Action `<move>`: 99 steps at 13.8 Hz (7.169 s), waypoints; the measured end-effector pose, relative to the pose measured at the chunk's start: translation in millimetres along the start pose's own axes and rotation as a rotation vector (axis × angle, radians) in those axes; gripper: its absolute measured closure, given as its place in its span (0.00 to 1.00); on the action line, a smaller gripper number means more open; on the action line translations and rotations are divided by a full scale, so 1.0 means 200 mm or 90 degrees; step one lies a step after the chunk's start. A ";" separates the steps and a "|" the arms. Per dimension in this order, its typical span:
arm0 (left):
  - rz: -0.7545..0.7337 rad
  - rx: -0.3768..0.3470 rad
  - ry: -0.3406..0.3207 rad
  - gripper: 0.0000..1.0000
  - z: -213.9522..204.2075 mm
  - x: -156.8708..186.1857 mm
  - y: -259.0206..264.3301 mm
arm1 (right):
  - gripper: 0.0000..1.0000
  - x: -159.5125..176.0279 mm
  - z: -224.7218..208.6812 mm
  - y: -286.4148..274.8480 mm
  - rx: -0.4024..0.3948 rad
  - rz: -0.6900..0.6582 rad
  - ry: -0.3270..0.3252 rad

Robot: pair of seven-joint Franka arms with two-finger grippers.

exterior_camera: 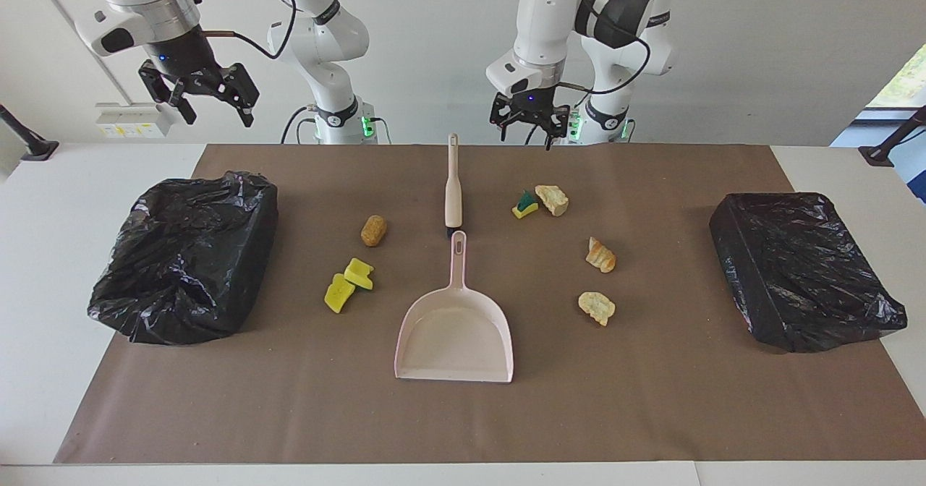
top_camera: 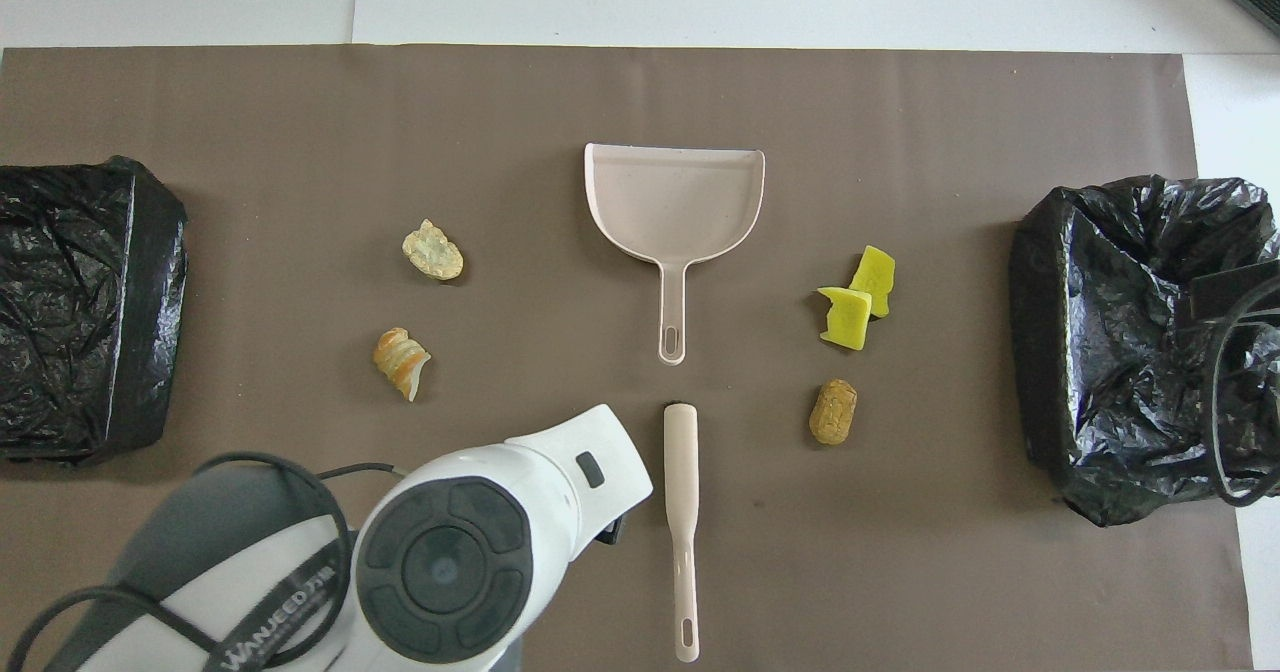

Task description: Sweep and dump trash in bin

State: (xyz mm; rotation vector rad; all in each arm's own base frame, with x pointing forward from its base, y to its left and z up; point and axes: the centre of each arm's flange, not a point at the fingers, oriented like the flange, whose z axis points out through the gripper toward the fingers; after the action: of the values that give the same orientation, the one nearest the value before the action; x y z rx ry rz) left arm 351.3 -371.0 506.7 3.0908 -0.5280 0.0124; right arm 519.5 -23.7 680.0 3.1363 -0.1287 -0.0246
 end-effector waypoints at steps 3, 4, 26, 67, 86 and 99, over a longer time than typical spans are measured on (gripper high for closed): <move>-0.033 -0.007 0.001 0.00 0.28 -0.10 0.32 | 0.00 0.00 0.00 0.00 0.000 0.000 0.000; -0.040 -0.011 0.003 0.00 0.36 -0.11 0.40 | 0.00 0.00 0.00 0.00 0.000 0.000 0.000; -0.118 -0.025 -0.018 0.49 0.81 -0.33 0.63 | 0.00 0.00 0.00 0.00 0.000 0.000 0.000; 0.265 0.085 -0.015 0.75 0.61 0.72 -1.82 | 0.00 0.16 1.59 -1.84 0.014 0.072 0.021; 0.614 -0.011 -0.216 0.75 0.64 0.56 -1.42 | 0.68 0.26 1.45 -1.65 0.009 -0.315 0.047; 0.182 0.076 -0.194 0.75 0.38 0.32 -1.36 | 0.68 -0.15 1.16 -1.21 -0.061 -0.879 -0.017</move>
State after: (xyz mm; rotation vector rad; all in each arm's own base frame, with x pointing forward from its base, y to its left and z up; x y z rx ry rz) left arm 502.0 -135.9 429.6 3.1153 -1.0084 -0.4475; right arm 505.4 218.8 448.3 2.4362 1.8539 -0.0634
